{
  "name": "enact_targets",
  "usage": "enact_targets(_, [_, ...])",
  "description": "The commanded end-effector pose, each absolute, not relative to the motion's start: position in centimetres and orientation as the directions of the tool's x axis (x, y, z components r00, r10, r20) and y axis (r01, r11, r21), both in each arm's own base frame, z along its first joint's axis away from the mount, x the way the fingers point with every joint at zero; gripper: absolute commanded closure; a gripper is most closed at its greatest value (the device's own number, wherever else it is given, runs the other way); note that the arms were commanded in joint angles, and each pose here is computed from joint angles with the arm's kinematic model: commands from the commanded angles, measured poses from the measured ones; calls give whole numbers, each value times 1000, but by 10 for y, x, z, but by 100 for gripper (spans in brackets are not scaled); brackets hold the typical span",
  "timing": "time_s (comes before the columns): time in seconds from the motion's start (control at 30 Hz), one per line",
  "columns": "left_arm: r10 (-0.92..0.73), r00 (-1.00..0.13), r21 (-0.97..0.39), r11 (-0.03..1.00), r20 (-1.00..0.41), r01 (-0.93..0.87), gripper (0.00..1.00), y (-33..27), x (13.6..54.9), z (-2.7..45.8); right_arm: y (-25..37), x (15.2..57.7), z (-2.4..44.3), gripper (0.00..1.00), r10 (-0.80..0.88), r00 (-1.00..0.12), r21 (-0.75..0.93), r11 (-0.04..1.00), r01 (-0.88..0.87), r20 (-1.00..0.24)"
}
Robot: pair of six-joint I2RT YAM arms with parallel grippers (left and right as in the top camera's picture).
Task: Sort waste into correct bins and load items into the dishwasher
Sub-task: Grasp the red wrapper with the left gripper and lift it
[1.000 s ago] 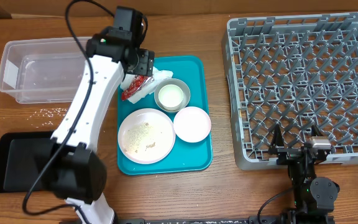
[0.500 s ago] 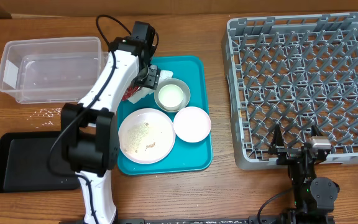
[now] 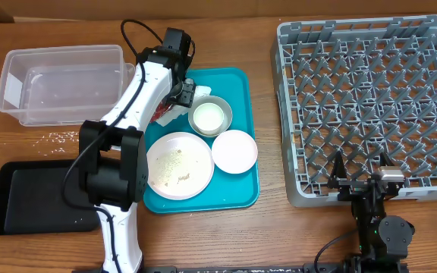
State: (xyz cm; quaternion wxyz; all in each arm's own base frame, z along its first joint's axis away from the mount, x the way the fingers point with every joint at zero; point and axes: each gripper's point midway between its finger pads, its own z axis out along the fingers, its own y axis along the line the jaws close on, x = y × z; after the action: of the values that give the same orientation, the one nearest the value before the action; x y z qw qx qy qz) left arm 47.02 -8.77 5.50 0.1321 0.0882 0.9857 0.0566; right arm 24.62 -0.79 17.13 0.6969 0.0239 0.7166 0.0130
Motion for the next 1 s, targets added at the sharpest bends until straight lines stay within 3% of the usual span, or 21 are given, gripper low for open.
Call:
enact_targets(0.0, [210,-941,131,975,-266,181,31,-92,478,56,-10,246,170,0,49,-22,48,999,25,-999])
enact_targets(0.67, [254,-934,159,963,-253,219,40,-83,478,50,-10,246,170,0,49,-22,48,999,25,-999])
enact_targets(0.97, [273,-935,165,957,-225,240,36,-79,470,37,-10,246,170,0,49,-22,48,999,25,-999])
